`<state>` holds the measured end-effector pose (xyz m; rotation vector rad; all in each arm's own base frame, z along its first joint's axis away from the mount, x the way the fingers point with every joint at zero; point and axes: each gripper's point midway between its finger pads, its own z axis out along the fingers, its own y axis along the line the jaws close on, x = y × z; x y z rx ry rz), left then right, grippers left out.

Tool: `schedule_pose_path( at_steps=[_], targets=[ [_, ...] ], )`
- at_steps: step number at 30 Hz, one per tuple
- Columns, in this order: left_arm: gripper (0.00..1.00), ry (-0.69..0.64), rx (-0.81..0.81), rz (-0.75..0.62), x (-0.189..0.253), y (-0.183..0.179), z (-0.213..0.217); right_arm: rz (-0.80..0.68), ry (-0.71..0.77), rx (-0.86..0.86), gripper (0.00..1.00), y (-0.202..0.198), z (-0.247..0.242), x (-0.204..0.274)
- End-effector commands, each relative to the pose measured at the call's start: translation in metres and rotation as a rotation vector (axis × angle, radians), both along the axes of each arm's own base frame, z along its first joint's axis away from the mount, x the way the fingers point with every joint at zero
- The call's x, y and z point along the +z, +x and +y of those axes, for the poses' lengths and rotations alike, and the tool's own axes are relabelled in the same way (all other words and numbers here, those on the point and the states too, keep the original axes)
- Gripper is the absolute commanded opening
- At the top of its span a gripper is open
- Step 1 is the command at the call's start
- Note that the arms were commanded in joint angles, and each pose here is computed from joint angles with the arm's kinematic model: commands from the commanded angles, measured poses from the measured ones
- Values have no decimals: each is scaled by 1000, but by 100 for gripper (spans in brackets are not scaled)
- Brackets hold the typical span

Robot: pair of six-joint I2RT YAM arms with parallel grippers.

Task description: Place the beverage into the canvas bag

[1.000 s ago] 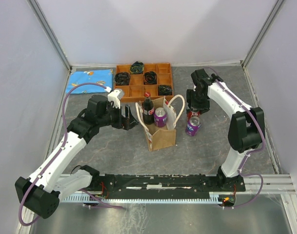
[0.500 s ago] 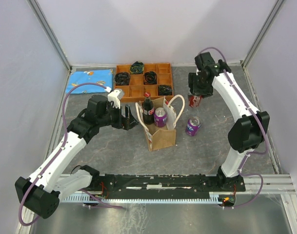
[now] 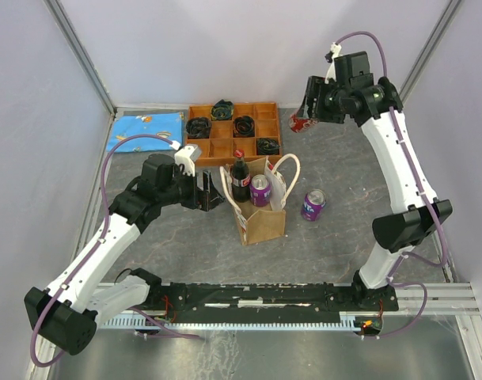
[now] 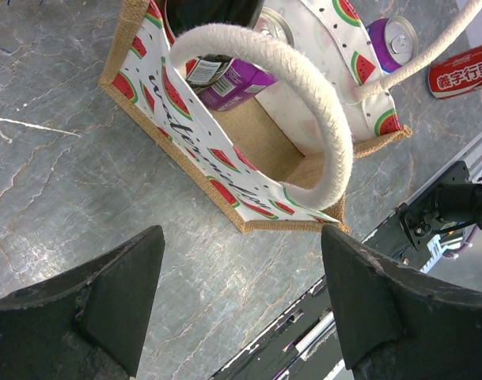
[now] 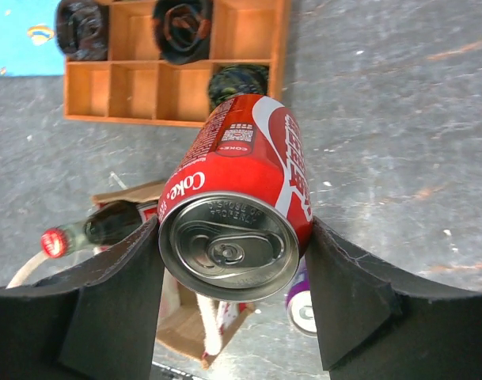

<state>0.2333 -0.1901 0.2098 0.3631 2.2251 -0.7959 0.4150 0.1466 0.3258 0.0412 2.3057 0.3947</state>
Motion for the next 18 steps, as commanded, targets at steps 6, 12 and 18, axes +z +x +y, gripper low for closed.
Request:
schedule_pose_path(
  at_steps=[6, 12, 18],
  targets=[
    [86, -28, -33, -46, 11, 1, -4, -176, 159, 251, 0, -60, 91, 76],
    [86, -28, -33, -44, 11, 0, -4, -97, 142, 335, 0, -101, 128, 50],
    [86, -27, -32, -36, 8, -2, -3, -20, 113, 374, 0, -135, 141, 18]
  ],
)
